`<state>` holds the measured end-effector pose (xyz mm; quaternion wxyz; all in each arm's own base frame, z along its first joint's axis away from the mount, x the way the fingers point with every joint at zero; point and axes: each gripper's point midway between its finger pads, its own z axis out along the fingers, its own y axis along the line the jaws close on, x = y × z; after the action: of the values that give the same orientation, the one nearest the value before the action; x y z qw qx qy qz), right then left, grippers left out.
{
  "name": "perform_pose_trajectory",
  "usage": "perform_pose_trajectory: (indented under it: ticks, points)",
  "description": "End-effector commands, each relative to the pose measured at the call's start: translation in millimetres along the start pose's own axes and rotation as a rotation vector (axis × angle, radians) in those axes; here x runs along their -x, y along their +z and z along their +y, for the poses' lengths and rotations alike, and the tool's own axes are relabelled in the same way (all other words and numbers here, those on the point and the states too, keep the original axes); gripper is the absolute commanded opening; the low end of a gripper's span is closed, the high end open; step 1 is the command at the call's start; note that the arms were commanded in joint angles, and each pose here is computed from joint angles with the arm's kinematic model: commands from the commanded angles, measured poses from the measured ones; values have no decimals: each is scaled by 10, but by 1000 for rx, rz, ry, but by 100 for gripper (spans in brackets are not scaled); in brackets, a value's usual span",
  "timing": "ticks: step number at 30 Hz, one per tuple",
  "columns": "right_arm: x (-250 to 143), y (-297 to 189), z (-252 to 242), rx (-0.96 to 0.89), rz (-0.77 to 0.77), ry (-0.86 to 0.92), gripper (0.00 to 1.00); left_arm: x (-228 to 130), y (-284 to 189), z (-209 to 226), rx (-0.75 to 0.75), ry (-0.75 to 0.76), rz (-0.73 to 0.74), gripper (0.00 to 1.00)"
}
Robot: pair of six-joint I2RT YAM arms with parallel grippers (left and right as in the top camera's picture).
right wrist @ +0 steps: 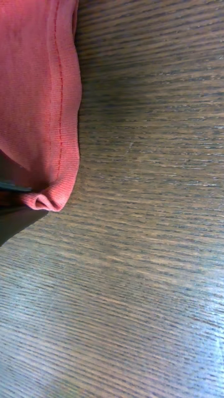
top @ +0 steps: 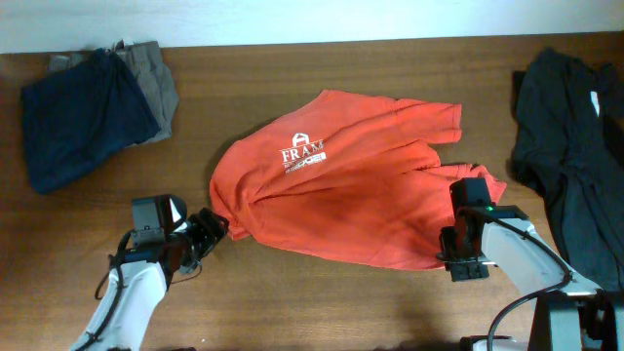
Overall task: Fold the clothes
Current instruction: 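Grasp the T-shirt's left hem with the left gripper, right gripper holding right hem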
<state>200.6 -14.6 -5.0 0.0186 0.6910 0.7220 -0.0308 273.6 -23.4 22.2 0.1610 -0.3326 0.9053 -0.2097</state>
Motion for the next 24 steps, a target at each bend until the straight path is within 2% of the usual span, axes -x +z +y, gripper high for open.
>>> perform_pose_trajectory:
  ticks: [1,8,10,18,24]
  points:
    - [30,105,-153,-59,-9,15,9,149,47,-132,-16,1,-2,81]
    - [21,105,-154,-59,-4,8,10,237,200,-132,32,-21,52,81]
    - [21,105,-154,-59,-4,8,13,247,196,-84,74,-25,59,81]
    - [-4,105,-151,-57,11,8,15,288,106,-195,197,56,37,80]
    - [-14,105,-150,-57,18,-6,15,161,170,-34,304,54,133,80]
